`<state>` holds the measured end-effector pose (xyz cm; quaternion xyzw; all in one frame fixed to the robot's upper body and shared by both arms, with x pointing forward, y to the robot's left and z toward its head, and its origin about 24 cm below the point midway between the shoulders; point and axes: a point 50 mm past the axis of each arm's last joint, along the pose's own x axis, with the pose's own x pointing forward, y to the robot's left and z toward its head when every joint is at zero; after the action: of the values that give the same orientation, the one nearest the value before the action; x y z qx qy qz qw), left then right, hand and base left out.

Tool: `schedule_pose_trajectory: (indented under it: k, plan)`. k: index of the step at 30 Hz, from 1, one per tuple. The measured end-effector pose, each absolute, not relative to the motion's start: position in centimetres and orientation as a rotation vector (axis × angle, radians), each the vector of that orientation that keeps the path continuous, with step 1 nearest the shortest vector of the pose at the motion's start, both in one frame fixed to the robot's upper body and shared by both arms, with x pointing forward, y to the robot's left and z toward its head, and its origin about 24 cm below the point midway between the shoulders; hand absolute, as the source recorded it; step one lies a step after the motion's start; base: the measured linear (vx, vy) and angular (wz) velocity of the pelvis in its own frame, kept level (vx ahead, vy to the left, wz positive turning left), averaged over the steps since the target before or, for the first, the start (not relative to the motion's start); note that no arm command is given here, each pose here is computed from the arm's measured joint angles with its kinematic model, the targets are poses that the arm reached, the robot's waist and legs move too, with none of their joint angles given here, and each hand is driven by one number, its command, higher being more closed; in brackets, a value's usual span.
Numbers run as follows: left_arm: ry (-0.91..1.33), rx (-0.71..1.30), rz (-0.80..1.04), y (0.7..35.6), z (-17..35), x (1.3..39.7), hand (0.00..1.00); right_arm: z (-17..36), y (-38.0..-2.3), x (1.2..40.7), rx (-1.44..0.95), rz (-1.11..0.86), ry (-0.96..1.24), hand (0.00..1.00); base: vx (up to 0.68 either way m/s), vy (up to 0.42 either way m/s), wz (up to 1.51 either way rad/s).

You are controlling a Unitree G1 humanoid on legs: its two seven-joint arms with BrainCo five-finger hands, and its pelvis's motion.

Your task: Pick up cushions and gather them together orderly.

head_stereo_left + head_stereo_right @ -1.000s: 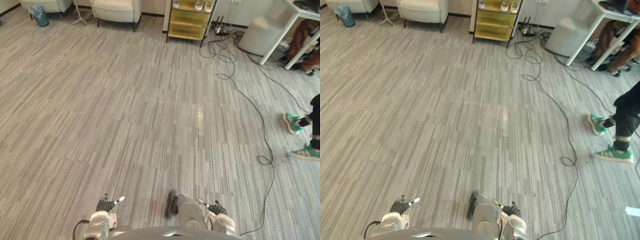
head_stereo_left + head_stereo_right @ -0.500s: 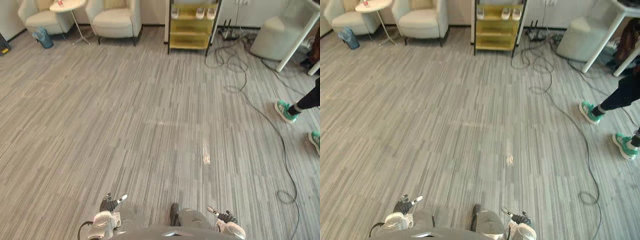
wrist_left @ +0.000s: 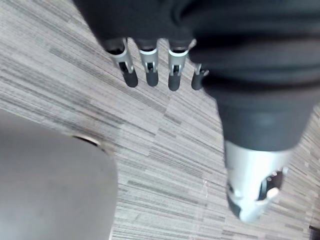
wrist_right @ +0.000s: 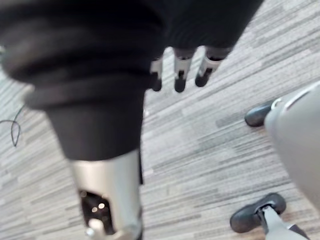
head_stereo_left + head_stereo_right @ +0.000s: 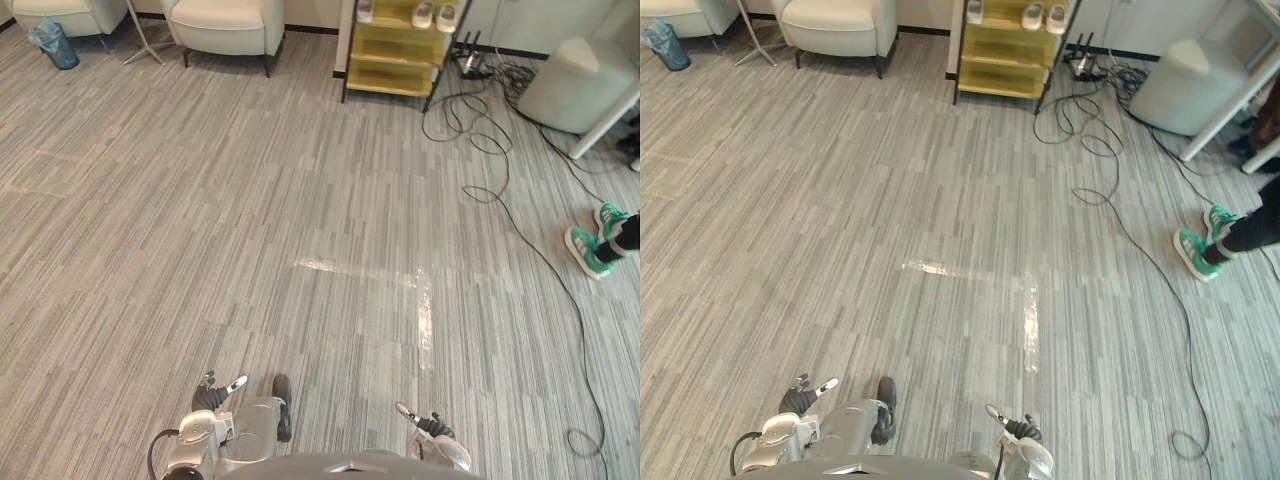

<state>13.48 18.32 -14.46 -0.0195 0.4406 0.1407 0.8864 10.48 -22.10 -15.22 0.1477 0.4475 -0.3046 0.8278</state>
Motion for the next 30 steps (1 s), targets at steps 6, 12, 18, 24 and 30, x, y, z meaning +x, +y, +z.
schedule_pose_trajectory:
  k: [6,12,18,24,30]
  plan:
    - [0.964,0.005,0.255,18.5,-14.9,12.9,0.00,-15.0,-21.7,11.0,0.288,-0.607,0.930,0.00,0.36,0.100,-0.08]
    - [0.980,-0.004,0.277,18.8,-15.0,12.4,0.00,-15.2,-21.4,11.1,0.302,-0.604,0.948,0.00,0.21,-0.096,0.04]
    - [1.035,-0.053,0.318,18.3,-15.7,10.9,0.00,-15.3,-22.6,10.4,0.278,-0.628,0.974,0.00,0.16,-0.256,0.02]
    - [1.017,-0.079,0.291,17.5,-15.6,11.4,0.00,-15.6,-23.2,8.9,0.289,-0.672,1.006,0.00,0.22,-0.163,0.15]
    - [1.012,-0.076,0.272,17.2,-15.5,11.6,0.00,-15.6,-23.4,8.5,0.315,-0.706,1.006,0.00,0.19,0.105,-0.17]
